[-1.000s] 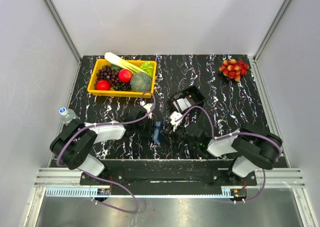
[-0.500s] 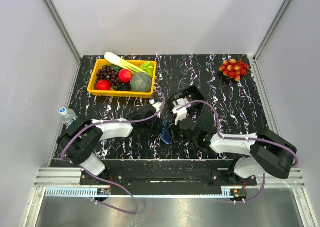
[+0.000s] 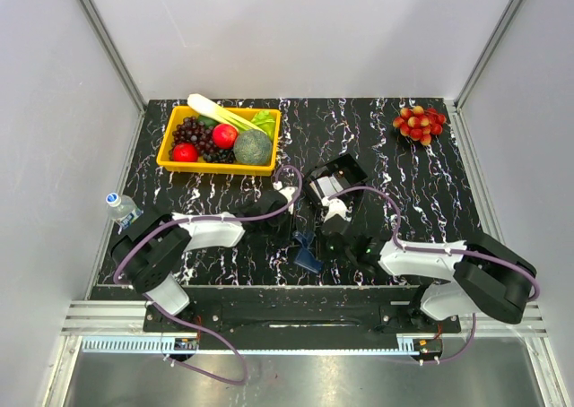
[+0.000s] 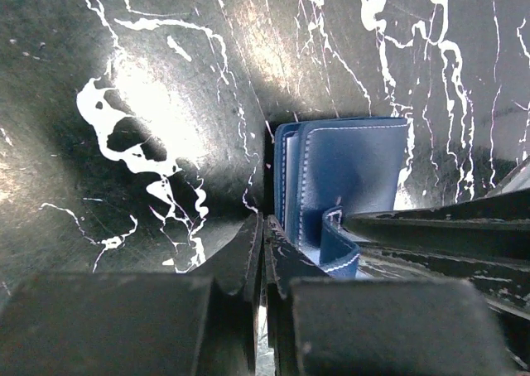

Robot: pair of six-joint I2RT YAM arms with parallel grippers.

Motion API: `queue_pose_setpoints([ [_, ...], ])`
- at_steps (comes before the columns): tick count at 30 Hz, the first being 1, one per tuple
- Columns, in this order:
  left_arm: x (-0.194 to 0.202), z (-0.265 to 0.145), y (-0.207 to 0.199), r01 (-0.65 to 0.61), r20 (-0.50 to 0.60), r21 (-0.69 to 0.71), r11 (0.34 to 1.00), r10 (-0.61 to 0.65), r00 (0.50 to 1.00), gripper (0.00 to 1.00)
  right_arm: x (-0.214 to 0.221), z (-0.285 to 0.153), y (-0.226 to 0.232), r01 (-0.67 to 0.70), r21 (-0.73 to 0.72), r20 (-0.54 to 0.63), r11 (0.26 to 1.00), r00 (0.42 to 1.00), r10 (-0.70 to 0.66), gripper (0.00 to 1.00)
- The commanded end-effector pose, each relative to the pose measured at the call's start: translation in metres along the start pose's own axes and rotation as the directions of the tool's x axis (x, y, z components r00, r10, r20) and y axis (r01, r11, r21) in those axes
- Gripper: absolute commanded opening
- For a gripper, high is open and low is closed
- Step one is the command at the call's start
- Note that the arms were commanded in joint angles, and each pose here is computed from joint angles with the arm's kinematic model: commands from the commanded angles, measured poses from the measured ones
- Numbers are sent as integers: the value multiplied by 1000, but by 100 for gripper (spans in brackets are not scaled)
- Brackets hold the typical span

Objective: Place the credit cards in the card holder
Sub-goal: Close the card holder at the center of the board, then turn over the card holder at the center of the board.

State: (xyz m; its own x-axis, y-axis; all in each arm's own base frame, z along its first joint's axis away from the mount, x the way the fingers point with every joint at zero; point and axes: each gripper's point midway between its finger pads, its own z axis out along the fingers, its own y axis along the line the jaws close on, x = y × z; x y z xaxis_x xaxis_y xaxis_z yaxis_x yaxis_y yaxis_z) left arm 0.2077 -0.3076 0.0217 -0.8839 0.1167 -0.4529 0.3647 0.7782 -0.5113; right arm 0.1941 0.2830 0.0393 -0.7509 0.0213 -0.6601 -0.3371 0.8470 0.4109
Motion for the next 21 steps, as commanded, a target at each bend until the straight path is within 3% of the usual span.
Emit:
queue_pose_setpoints([
  [1,-24,4,-14,29,77,17,999,-30,997,6,-16,-19,6,-56,1,46,998,997,56,25],
  [5,-20,-10,20,84,125,-147,986,-66,990,7,-38,-40,-4,-48,79,105,996,994,39,35],
  [7,-21,-23,37,111,159,-214,970,-78,984,14,-38,-45,-16,-76,128,114,989,992,62,40],
  [9,-21,-34,50,133,183,-237,962,-90,979,18,-30,-47,-27,-127,150,110,981,988,111,54],
  [12,-25,-55,64,154,231,-285,946,-88,969,26,-14,-48,-34,-224,153,82,963,974,213,55],
  [15,-41,-74,50,110,290,-241,964,-37,956,29,5,-48,-39,-325,141,53,935,946,320,57],
  [21,-68,-82,-30,-101,314,-21,995,103,944,36,17,-45,-44,-407,112,34,907,913,406,61],
])
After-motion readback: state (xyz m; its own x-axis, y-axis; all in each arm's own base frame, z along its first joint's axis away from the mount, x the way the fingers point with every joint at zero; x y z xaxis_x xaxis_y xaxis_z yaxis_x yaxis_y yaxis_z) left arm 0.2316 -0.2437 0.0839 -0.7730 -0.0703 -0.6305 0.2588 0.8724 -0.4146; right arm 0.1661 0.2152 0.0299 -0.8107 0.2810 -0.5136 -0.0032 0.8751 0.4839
